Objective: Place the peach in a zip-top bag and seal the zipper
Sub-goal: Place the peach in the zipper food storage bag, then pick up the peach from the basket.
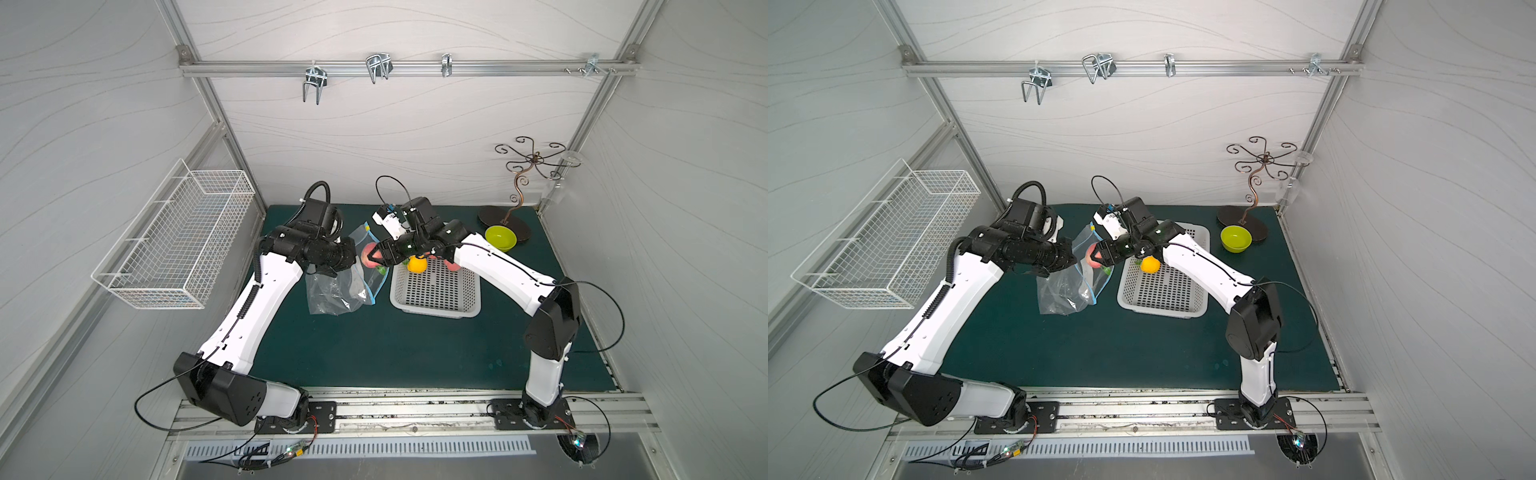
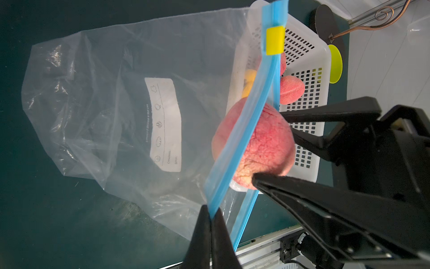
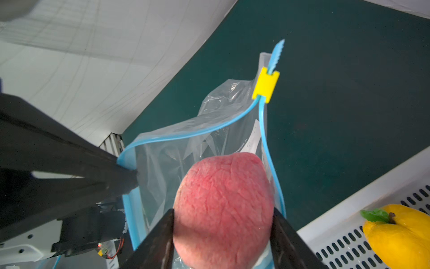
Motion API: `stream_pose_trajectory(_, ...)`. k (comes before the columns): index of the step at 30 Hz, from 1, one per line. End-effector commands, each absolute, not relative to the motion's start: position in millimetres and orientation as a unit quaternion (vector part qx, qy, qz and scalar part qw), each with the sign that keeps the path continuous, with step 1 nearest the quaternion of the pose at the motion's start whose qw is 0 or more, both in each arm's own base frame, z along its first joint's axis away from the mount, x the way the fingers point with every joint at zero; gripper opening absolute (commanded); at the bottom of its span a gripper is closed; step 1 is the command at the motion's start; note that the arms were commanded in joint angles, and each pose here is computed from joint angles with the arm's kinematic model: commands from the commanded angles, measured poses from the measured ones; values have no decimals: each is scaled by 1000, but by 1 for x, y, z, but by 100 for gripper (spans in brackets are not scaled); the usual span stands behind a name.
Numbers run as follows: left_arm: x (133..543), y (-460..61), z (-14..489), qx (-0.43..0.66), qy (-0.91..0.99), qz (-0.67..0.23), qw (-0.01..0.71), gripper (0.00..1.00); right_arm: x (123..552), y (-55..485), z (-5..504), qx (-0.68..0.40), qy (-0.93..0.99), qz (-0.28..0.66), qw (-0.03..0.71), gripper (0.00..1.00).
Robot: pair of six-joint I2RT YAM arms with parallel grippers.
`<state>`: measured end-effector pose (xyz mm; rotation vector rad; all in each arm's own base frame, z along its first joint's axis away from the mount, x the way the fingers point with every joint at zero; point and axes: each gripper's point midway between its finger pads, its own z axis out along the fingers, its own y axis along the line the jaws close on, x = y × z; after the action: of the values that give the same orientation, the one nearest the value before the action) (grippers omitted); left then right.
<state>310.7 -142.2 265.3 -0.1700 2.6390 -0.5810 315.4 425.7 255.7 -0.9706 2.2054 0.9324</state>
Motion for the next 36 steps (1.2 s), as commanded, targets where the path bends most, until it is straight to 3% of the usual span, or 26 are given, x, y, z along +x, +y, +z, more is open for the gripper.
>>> stream_pose_trajectory(1, 314, -146, 280, -51, 945, -219, 235, 0, 318, 423, 256, -365, 825, 324, 284, 70)
stream_pose_trajectory(9, 315, -145, 278, -51, 946, -216, 235, 0, 309, 419, 293, -366, 794, 378, 305, 77)
stream_pose_trajectory(15, 315, -143, 280, -53, 945, -212, 241, 0, 334, 377, 301, -304, 807, 373, 342, 76)
stream_pose_trajectory(23, 316, -142, 281, -54, 945, -211, 244, 0, 386, 314, 236, -213, 879, 290, 315, 73)
stream_pose_trajectory(29, 315, -142, 280, -54, 945, -211, 244, 0, 404, 301, 183, -198, 917, 214, 273, 73)
stream_pose_trajectory(36, 316, -142, 279, -54, 945, -210, 243, 0, 410, 303, 144, -190, 935, 203, 220, 74)
